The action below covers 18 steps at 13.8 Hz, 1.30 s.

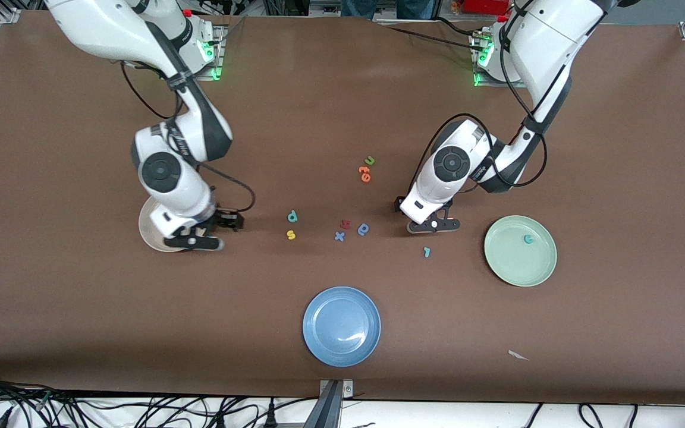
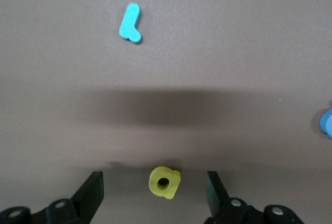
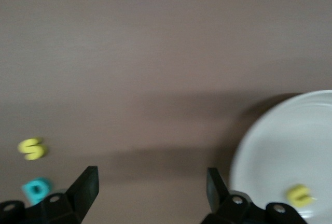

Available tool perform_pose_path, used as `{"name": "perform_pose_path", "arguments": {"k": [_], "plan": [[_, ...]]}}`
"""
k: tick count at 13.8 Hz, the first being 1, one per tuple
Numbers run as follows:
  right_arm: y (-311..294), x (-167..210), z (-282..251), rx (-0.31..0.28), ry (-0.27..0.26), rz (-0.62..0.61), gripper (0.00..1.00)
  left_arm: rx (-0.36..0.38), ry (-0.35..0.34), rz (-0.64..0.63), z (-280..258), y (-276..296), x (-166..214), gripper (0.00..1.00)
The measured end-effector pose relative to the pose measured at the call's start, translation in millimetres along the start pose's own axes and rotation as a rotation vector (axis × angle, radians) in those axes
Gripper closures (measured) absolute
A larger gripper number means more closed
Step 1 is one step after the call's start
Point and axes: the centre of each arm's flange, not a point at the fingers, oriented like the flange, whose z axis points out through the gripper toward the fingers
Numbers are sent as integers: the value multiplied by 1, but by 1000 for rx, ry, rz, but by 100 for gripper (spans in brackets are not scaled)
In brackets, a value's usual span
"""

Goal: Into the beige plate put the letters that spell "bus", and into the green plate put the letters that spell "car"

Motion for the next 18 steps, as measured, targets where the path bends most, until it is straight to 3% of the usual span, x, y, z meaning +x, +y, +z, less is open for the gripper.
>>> {"name": "perform_pose_path", "arguments": {"k": [2,3,5,7,8,9,11,12,14,18], "plan": [[-39,2,8,60,-12,-12,6,5,-11,3,6,0,-3,23],[-55,3,14,79,-17,-20,1,6,-14,4,8,1,-4,25],[-83,0,28,97,-27,7,1,8,-20,5,12,3,-6,31],[-98,-5,47,100,-40,38,7,9,-23,-4,15,6,-9,35],[-103,-7,56,103,-42,38,15,10,-22,-5,15,7,-9,43],[-106,-9,62,107,-41,37,28,11,-21,-9,15,8,-10,43],[-107,-9,71,110,-41,38,46,12,-19,-11,15,8,-10,59],[-107,-9,74,113,-38,39,47,12,-18,-12,15,8,-10,66],[-107,-8,78,118,-30,39,53,12,-17,-13,15,7,-9,70],[-108,-8,78,107,-19,21,58,13,-11,-15,13,5,-5,70]]}}
